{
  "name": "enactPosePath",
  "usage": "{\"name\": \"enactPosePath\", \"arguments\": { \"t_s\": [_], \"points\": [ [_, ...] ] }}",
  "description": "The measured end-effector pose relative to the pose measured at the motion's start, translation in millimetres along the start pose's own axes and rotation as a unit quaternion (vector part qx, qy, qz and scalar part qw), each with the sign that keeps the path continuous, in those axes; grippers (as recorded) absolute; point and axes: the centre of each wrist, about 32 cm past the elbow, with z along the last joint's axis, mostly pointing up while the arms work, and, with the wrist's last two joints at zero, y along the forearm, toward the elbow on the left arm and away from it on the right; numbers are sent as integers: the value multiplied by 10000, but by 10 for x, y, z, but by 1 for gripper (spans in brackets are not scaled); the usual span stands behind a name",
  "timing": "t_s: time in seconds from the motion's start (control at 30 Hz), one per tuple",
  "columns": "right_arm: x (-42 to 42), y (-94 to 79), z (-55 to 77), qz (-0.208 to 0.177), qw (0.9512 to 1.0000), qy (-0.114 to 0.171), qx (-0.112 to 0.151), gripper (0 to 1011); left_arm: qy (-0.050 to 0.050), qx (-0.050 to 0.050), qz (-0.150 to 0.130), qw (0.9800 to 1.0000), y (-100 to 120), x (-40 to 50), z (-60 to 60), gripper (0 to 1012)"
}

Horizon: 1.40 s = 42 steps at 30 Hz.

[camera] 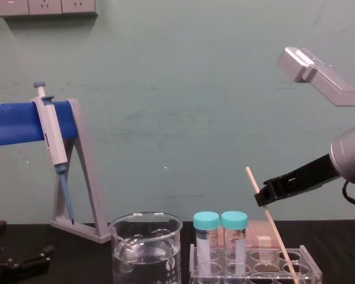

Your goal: Hold the thermometer with one hand and immerse one end into the beaker, then reinsert it into the test tube rack.

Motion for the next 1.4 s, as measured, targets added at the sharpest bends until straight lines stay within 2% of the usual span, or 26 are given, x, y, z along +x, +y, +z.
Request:
{"name": "enactPosePath", "arguments": {
  "t_s": [0.4,0.8,1.03,1.13,1.17,1.27,1.4],
  "points": [
    [1,-123,78,-74,9994,-51,342,41,0,0,0,10000,0,0,0,1004],
    [-20,-398,289,-123,9963,-53,853,41,0,0,0,10000,0,0,0,1004],
    [-65,-594,451,-123,9921,-87,1245,41,0,0,0,10000,0,0,0,1004],
    [-105,-653,513,-116,9883,-143,1513,41,0,0,0,10000,0,0,0,1004],
    [-129,-673,541,-92,9854,-195,1689,41,0,0,0,10000,0,0,0,1004],
    [-157,-691,585,-1,9808,-263,1932,41,0,0,0,10000,0,0,0,1004],
    [-211,-696,706,547,9695,-358,2363,41,0,0,0,10000,0,0,0,1004]
  ]
}}
